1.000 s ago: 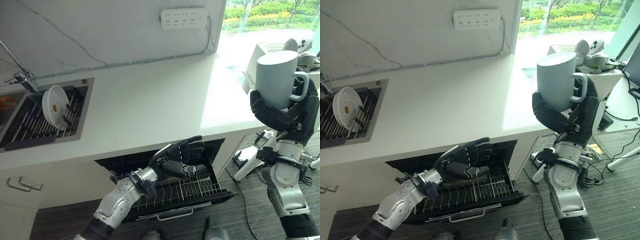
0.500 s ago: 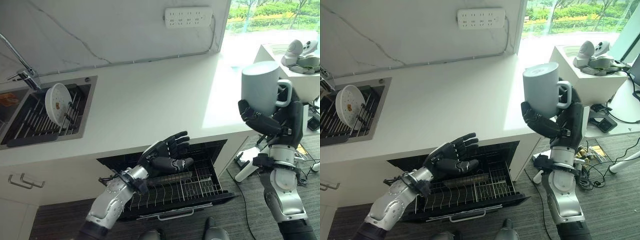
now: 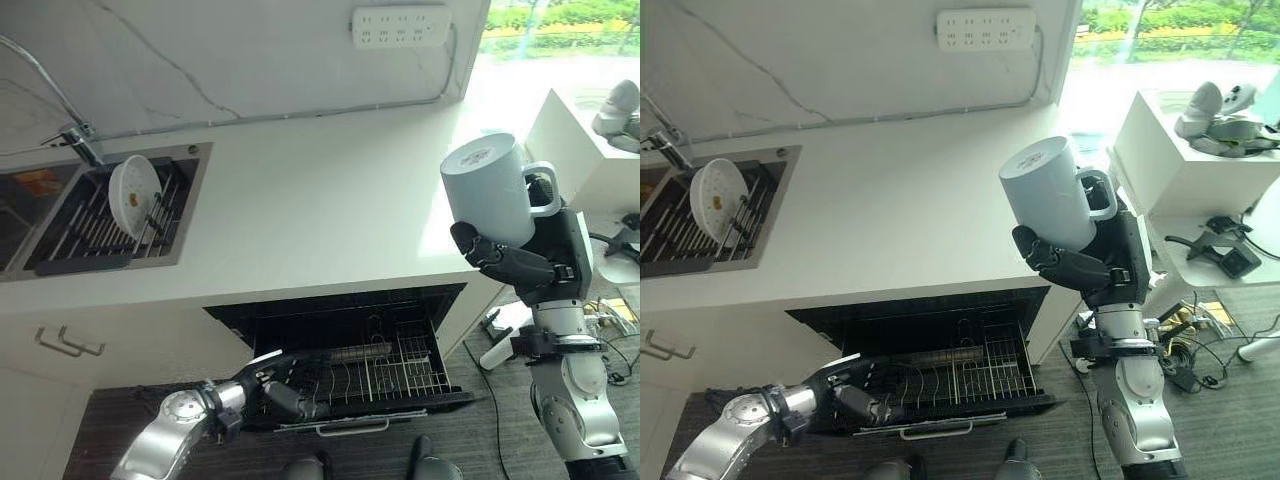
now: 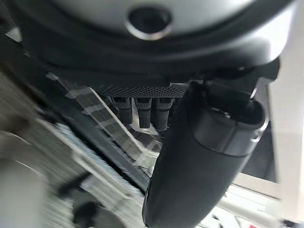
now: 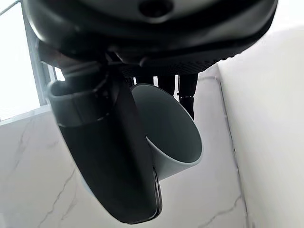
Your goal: Place the dishes in the dishwasher.
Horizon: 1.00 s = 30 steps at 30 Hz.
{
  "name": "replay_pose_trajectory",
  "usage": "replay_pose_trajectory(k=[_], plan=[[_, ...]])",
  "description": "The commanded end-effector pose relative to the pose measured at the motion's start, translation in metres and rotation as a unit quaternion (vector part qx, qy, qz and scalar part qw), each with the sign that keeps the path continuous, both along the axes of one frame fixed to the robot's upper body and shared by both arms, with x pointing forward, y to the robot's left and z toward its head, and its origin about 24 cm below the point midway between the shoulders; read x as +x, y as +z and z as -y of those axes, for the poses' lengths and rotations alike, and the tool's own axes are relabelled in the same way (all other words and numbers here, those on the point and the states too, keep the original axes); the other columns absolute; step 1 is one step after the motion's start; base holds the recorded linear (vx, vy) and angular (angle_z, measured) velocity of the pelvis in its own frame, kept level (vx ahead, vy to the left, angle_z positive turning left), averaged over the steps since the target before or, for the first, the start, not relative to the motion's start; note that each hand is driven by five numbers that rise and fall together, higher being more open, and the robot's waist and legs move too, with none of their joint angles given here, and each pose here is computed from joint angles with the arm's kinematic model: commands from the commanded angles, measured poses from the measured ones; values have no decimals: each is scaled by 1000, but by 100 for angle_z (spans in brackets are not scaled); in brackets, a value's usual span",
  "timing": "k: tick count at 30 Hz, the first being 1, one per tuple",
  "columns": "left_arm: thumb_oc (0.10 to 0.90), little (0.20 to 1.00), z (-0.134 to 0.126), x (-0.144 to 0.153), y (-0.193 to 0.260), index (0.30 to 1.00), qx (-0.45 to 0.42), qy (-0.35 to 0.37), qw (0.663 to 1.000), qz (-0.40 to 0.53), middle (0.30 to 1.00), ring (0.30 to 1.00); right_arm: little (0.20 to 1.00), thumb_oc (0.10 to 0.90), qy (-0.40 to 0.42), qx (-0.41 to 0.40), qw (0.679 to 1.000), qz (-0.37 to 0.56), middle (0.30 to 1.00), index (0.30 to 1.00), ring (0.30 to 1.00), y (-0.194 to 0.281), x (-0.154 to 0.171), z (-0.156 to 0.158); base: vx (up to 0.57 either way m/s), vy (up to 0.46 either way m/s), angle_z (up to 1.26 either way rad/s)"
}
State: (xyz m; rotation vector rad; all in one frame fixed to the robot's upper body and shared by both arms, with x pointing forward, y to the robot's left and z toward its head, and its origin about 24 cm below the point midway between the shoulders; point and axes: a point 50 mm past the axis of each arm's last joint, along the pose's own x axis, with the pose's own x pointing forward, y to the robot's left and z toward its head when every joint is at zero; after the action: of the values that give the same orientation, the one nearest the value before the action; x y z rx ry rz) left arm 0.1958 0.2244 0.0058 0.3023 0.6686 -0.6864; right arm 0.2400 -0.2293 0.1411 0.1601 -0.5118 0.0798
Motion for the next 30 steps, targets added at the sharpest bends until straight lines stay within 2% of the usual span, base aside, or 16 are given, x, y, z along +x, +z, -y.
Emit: replay_pose_trajectory(k=[1, 5, 11, 13, 15, 18, 23, 27, 30], plan=[[800, 900, -1, 24, 36, 900, 67, -62, 989, 112, 900, 900, 300, 400, 34, -10, 988, 149, 300, 300, 300, 54, -11, 3, -53, -47, 24], [800, 900, -8, 33, 45, 900, 140, -82, 971, 176, 900, 900, 300, 400, 60, -45, 987, 142, 300, 300, 300, 59, -10, 5, -47, 64, 45], [800, 900, -8, 34, 47, 900, 178, -95, 953, 226, 900, 900, 300, 400, 104, -82, 981, 140, 300, 300, 300, 61, -5, -2, 33, 306, 4], [800, 900, -5, 36, 45, 900, 207, -120, 938, 249, 900, 900, 300, 400, 151, -95, 978, 111, 300, 300, 300, 50, -6, -6, 137, 357, 6], [800, 900, -8, 34, 48, 900, 233, -115, 924, 281, 900, 900, 300, 400, 194, -128, 969, 81, 300, 300, 300, 38, -8, -13, 137, 211, -2], [800, 900, -10, 33, 45, 900, 256, -105, 908, 314, 900, 900, 300, 400, 225, -133, 964, 56, 300, 300, 300, 27, -10, -14, 70, -18, -4], [800, 900, 0, 34, 40, 900, 282, -123, 876, 371, 900, 900, 300, 400, 287, -163, 944, 19, 300, 300, 300, 13, -12, -21, -17, -116, -8], [800, 900, 1, 34, 39, 900, 285, -125, 872, 379, 900, 900, 300, 400, 315, -176, 933, -3, 300, 300, 300, 5, -12, -25, -14, -72, -2], [800, 900, -2, 31, 36, 900, 289, -132, 870, 377, 900, 900, 300, 400, 357, -206, 909, -62, 300, 300, 300, -11, -15, -29, -9, -94, 2]])
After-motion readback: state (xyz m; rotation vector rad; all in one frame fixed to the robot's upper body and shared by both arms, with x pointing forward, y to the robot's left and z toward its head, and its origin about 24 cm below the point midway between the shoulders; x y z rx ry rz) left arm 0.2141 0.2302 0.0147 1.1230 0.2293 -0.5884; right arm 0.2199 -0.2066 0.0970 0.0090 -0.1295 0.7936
